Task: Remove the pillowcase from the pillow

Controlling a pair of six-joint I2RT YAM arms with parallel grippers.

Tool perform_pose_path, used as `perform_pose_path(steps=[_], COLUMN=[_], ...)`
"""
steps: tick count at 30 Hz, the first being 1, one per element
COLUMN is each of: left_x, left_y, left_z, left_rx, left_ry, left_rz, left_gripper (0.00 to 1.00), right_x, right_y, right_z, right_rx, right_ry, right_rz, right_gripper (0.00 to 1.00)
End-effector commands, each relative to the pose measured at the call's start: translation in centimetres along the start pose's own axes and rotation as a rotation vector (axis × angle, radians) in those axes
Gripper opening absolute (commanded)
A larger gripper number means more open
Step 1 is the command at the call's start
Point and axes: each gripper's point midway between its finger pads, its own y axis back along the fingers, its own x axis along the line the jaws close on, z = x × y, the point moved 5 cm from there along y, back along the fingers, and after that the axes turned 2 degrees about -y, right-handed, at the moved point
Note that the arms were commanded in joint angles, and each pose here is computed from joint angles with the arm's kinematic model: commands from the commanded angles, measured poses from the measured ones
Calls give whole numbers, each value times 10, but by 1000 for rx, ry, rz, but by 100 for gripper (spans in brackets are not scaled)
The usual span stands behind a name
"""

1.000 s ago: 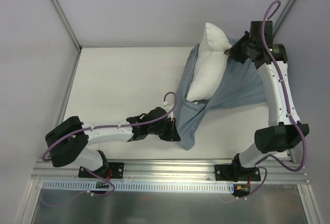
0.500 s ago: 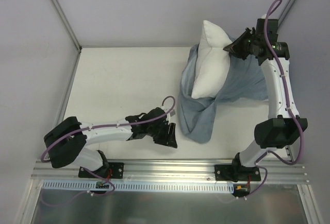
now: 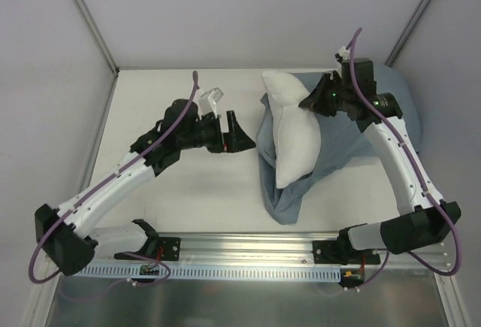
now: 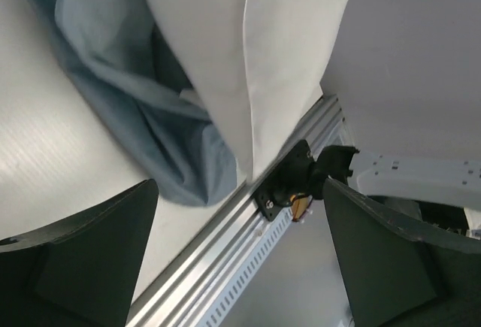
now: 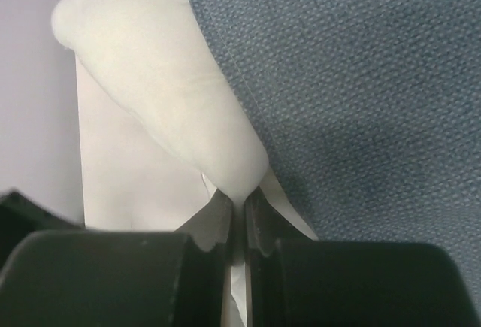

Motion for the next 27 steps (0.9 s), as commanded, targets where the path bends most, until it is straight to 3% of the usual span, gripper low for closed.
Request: perform_pose_path(steps=[1, 7, 16, 20, 23, 27], left_x=[2, -14, -37, -31, -29, -20], left_y=[-32, -65, -90, -105, -113, -129], left_z=[12, 34, 2, -20, -21, -29], left_rx=[60, 62, 134, 146, 92, 125], left_ry=[-9, -59, -46, 1, -15, -19], left_rz=[41, -11, -127, -96, -100, -80], left_gripper=[97, 99, 99, 99, 99, 99], right_x=[36, 60, 73, 76, 71, 71], right_y=[19, 23, 5, 1, 1, 4], right_z=[-4, -25, -38, -38, -36, -38], right_rx=[-78, -42, 2, 7, -2, 15], right_ry=[50, 67, 78, 91, 107, 133], right_rz=[124, 185, 189, 193, 150, 158], right_gripper=[1, 1, 1, 1, 1, 1])
